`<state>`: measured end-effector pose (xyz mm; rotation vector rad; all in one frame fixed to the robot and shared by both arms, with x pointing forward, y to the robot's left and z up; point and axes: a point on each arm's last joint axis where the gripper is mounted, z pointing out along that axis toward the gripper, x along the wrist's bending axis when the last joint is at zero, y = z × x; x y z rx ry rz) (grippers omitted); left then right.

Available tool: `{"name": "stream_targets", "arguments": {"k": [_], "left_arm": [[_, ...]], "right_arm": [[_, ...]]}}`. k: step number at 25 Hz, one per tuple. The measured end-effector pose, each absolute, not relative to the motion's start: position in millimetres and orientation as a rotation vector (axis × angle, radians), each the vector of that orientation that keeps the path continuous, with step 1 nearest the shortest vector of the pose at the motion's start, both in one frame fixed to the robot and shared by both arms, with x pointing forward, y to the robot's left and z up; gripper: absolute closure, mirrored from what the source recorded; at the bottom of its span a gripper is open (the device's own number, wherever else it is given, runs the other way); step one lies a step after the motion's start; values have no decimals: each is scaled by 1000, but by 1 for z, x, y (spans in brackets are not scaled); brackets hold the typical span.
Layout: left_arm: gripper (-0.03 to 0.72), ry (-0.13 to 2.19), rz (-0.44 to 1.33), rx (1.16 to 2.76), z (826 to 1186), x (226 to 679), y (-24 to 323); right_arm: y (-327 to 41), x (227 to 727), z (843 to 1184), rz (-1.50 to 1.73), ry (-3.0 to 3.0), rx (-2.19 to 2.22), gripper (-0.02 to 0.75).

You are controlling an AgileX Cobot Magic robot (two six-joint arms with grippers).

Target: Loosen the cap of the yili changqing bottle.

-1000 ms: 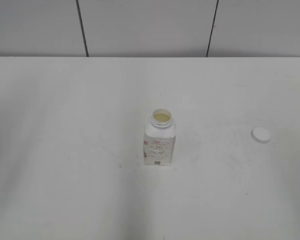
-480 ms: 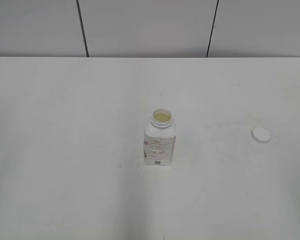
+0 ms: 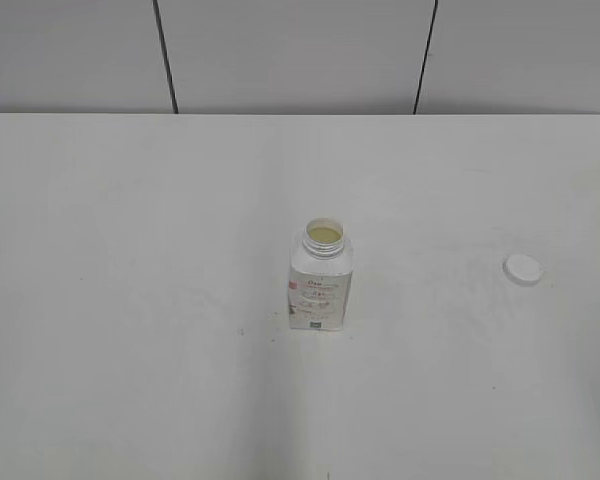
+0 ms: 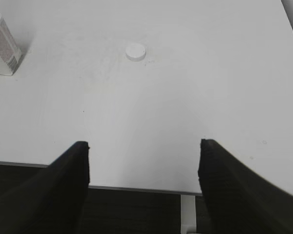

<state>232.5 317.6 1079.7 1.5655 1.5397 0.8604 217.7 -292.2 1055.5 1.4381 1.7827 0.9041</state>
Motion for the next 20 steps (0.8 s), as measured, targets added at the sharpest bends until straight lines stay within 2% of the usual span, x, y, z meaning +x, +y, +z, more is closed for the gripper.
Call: {"name": "stream_targets", "arguments": {"k": [5, 14, 20], "left_arm": [[312, 1514, 875, 1542, 1063, 229, 318], [312, 1486, 897, 1524, 1059, 233, 317], [321, 1464, 807, 1521, 1059, 232, 311]], "right_arm": [[-293, 223, 1055, 916, 1749, 1412, 186], [-293, 227, 1055, 933, 1716, 1387, 187], [-293, 227, 1055, 935, 1713, 1385, 187]]}}
